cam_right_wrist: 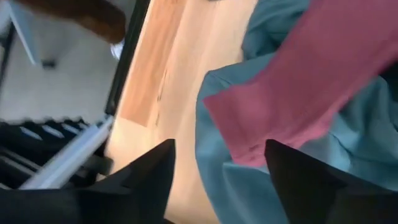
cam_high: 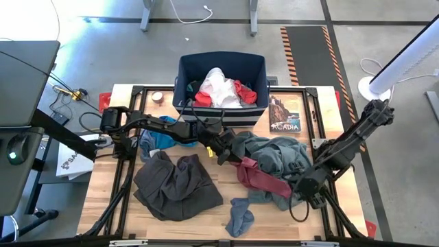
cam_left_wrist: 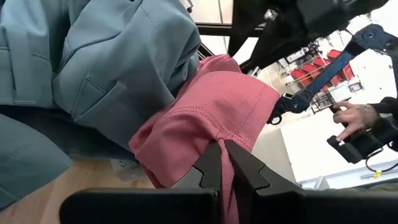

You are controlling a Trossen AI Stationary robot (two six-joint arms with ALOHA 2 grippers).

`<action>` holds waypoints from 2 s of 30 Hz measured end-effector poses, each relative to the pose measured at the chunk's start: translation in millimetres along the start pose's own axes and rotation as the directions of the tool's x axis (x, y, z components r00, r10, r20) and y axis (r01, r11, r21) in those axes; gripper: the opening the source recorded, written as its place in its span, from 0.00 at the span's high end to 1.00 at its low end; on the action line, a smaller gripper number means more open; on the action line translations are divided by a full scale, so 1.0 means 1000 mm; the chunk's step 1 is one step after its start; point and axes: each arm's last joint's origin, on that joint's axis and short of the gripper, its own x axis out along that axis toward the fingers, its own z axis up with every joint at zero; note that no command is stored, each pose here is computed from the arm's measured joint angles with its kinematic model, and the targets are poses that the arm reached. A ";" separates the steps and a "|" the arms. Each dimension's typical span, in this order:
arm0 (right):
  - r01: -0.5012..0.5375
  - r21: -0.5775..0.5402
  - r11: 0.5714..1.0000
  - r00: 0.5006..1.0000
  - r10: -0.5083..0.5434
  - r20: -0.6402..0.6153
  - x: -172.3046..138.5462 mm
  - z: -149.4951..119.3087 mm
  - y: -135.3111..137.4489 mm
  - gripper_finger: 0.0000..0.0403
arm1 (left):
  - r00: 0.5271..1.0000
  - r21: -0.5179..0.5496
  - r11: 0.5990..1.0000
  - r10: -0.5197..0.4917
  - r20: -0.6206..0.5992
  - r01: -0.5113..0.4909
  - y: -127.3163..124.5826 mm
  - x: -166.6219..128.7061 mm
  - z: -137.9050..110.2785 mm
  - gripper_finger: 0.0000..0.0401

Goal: Sort clothes
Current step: Put the pink skirt into the blue laundry bin

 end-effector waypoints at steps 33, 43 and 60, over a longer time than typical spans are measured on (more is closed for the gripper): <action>0.236 0.268 0.934 0.966 -0.195 -0.171 0.060 0.011 0.002 0.96 | 1.000 0.002 1.000 0.001 -0.031 -0.001 0.000 0.001 -0.003 1.00; 0.201 0.412 0.889 0.972 -0.127 -0.200 0.060 0.010 0.004 0.99 | 1.000 -0.022 1.000 0.001 -0.031 -0.001 0.000 0.001 -0.003 0.94; 0.094 0.648 0.756 0.994 -0.108 -0.018 0.025 0.004 0.012 1.00 | 0.990 -0.244 0.970 -0.042 -0.135 0.008 0.003 -0.001 -0.008 0.65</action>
